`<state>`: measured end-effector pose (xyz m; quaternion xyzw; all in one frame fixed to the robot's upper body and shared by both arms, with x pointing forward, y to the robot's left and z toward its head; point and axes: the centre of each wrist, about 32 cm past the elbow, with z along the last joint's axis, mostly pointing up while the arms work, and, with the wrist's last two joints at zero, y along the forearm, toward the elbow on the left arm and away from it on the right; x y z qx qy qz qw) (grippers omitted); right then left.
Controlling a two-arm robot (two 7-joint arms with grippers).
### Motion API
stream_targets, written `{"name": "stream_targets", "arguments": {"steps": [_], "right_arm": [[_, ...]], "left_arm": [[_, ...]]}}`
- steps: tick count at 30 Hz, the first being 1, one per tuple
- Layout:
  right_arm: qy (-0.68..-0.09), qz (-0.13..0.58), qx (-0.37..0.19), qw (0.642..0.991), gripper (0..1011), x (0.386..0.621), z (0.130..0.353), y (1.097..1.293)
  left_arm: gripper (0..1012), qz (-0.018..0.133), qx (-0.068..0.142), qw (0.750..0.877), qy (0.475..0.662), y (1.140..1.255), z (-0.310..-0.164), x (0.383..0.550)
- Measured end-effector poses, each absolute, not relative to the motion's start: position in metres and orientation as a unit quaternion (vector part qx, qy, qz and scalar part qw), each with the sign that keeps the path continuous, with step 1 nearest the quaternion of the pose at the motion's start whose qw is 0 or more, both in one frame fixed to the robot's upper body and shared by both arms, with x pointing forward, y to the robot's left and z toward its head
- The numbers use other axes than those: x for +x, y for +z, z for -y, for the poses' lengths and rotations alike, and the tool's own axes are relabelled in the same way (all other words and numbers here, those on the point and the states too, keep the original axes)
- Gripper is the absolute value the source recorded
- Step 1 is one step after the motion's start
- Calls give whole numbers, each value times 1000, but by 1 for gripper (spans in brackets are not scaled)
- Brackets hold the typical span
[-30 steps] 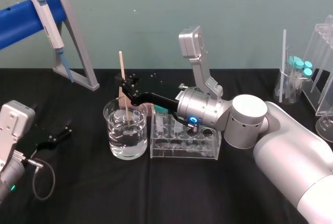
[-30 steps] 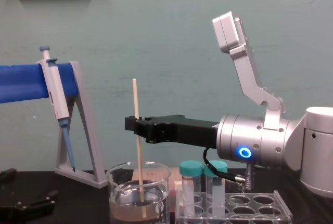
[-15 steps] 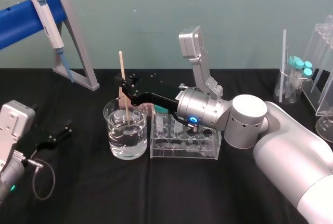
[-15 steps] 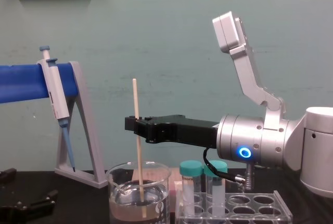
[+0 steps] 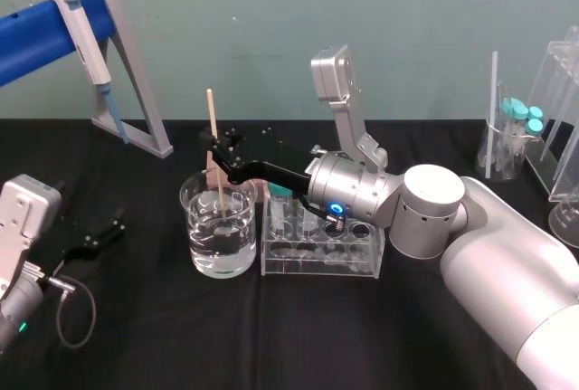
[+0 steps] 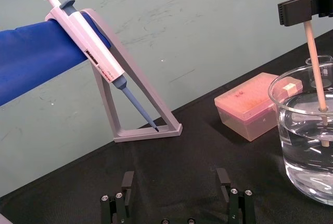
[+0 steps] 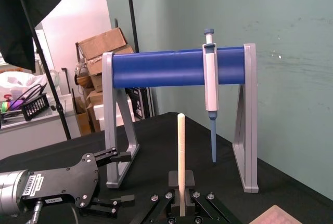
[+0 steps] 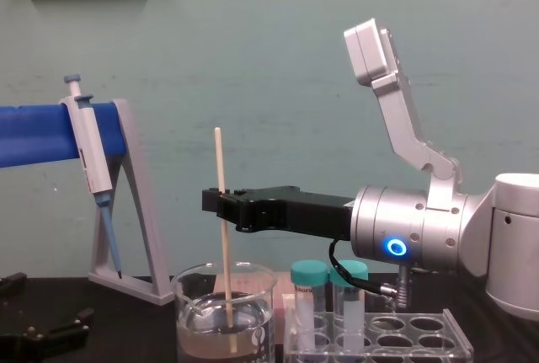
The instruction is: Hold the thermometer with one hand and immerse one end into the beaker, then reinsert it into the test tube rack.
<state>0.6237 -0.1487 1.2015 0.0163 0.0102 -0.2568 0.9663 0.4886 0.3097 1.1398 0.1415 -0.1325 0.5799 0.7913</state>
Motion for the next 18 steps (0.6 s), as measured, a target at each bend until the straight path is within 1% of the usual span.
{"name": "stream_targets", "arguments": {"steps": [18], "right_arm": [[-257,-10,16,966,54,624,149,1202]], "left_arm": [[1004,132,141,791,580,1140,-310,489]]}}
